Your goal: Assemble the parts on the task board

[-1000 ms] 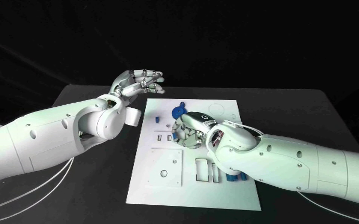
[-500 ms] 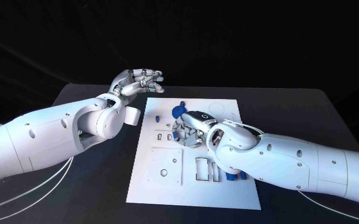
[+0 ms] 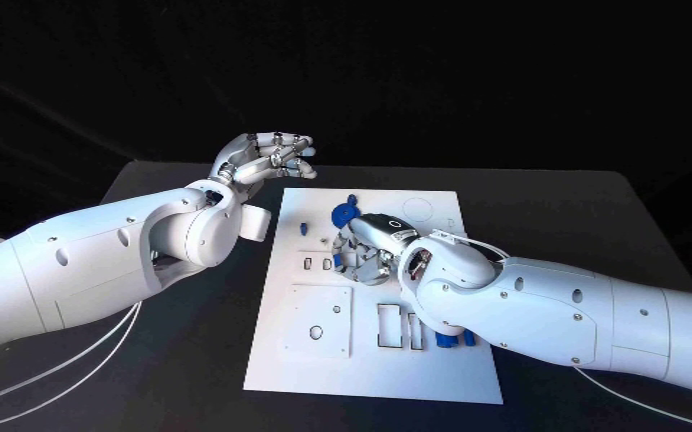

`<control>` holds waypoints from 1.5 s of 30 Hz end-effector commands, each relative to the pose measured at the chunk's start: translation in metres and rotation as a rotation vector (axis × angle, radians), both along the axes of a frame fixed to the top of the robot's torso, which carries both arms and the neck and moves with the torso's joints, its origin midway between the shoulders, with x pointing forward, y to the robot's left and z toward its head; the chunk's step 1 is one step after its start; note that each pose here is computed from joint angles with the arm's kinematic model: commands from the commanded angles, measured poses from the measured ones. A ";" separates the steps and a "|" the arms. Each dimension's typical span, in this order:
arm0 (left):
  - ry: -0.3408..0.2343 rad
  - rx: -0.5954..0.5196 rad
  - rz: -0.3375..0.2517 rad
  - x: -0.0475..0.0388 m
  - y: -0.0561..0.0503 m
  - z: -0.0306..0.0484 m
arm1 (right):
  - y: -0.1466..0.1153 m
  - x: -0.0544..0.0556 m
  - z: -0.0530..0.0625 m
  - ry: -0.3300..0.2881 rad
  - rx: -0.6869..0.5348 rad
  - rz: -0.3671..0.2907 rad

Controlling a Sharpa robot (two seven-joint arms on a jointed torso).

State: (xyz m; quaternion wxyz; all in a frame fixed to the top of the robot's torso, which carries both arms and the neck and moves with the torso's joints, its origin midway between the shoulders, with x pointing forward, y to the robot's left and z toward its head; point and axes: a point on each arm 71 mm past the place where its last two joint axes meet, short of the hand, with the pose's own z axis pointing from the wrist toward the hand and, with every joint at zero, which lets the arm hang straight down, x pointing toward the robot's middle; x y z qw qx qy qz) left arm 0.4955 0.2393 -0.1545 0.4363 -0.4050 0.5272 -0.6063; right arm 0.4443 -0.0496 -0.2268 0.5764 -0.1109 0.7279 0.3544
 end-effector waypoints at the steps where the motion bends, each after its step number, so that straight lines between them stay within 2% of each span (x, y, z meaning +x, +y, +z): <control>1: -0.004 -0.009 -0.019 -0.0006 -0.002 0.0009 | 0.000 0.000 -0.003 0.005 -0.024 -0.001; 45: -0.002 -0.009 -0.019 -0.0001 -0.002 0.0006 | 0.000 0.000 -0.001 -0.013 -0.005 -0.005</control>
